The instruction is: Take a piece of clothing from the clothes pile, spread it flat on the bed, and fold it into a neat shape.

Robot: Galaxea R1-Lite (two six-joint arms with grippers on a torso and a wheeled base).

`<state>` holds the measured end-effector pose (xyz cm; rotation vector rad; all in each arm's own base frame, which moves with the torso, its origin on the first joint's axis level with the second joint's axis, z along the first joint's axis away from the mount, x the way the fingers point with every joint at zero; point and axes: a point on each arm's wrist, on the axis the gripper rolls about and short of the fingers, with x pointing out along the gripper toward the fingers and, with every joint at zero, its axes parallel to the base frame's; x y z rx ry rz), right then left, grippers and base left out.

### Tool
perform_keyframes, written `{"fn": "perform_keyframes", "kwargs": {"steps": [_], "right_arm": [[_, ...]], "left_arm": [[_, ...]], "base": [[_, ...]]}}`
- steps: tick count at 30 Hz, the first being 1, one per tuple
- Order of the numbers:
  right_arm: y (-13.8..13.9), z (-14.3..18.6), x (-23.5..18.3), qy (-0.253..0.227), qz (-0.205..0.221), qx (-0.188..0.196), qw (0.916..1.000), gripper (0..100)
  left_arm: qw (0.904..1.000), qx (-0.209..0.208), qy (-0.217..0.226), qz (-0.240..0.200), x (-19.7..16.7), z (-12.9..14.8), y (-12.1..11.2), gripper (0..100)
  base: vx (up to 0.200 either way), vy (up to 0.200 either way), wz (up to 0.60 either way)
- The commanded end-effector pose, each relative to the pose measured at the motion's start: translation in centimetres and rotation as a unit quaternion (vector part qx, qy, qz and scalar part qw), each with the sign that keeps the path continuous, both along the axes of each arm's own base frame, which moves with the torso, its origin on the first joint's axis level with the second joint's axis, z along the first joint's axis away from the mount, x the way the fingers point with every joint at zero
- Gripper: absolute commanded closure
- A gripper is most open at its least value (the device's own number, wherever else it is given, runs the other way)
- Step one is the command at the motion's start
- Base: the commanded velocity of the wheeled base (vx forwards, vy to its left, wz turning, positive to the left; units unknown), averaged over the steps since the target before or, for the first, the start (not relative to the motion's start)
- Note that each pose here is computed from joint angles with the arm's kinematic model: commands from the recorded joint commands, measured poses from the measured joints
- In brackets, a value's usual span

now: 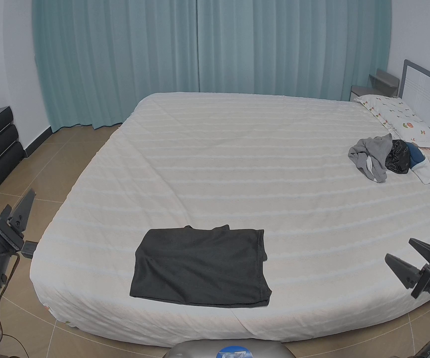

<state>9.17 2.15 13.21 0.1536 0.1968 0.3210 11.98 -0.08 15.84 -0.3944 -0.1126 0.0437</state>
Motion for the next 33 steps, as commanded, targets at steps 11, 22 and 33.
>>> {"fn": "perform_keyframes", "kwargs": {"steps": [11, 22, 33], "right_arm": [[-1.7, -0.8, -7.7, -0.057, -0.04, -0.035, 0.997, 0], [-2.1, -3.3, -10.8, -0.097, -0.053, -0.092, 0.9896, 0], [-2.3, -2.4, -11.2, -0.146, -0.094, -0.143, 0.9743, 0]], "left_arm": [[0.9949, 0.095, -0.031, 0.011, -9.3, -0.5, 0.2, 0], [0.99, 0.14, 0.004, 0.012, -13.0, -2.8, 0.3, 0], [0.9768, 0.204, -0.047, 0.046, -15.3, -4.2, 0.3, 0]], "base": [[0.0, 0.0, 0.0], [0.0, 0.0, 0.0], [0.0, 0.0, 0.0]]}}
